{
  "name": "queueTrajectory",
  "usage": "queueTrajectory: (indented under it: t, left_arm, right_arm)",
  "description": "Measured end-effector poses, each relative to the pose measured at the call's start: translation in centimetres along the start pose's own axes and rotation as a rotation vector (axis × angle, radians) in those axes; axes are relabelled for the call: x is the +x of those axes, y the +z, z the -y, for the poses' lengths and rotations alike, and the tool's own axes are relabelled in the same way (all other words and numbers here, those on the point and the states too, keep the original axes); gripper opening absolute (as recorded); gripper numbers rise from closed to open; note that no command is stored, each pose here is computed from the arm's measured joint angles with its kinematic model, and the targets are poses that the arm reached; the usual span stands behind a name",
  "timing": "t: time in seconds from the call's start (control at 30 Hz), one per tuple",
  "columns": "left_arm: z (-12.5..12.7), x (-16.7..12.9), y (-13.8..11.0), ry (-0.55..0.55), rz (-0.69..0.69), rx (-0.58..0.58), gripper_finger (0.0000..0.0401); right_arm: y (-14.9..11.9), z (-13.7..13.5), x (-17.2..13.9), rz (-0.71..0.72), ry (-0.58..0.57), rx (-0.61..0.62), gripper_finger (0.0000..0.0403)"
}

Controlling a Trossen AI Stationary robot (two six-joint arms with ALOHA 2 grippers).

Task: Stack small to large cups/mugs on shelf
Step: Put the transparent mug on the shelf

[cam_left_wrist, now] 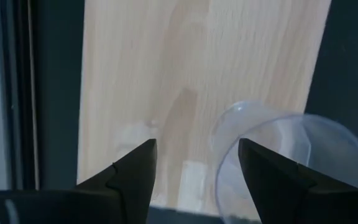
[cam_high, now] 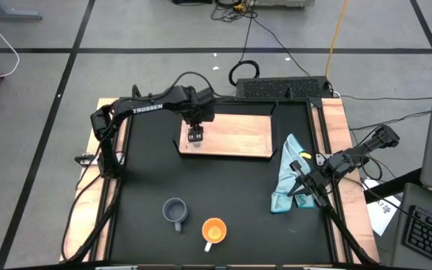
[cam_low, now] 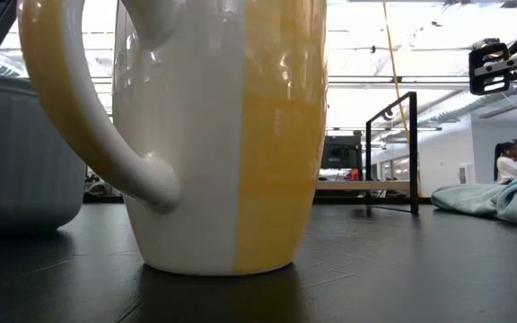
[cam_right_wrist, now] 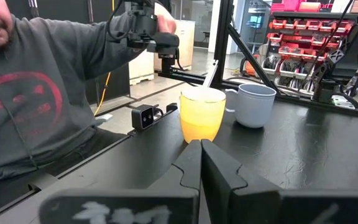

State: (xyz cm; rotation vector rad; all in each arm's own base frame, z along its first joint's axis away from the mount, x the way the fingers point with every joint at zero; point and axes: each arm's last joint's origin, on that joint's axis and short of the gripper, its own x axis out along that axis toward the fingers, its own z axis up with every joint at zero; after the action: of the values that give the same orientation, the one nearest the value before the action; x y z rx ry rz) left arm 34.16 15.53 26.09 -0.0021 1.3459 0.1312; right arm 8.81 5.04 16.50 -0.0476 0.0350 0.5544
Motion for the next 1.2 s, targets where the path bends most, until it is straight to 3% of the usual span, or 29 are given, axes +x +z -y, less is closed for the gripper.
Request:
queueTrajectory:
  t: [0.53, 0.8, 1.0, 1.2]
  left_arm:
    - [-0.2, -4.0, 0.1, 0.058, -0.073, -0.033, 0.0230]
    - [0.5, -7.0, -0.6, -0.052, -0.022, -0.124, 0.0230]
    - [2.7, -8.1, -0.9, -0.120, 0.034, -0.171, 0.0230]
    - [6.3, -6.5, -1.9, -0.153, 0.030, -0.146, 0.0230]
  right_arm:
    - [0.0, 0.0, 0.0, 0.000, 0.000, 0.004, 0.0000]
    - [-0.1, 0.0, 0.0, -0.006, 0.000, 0.026, 0.0000]
    - [-0.2, 0.0, 0.0, -0.021, 0.001, 0.027, 0.0000]
    - [-0.3, 0.0, 0.1, -0.037, 0.002, 0.028, 0.0000]
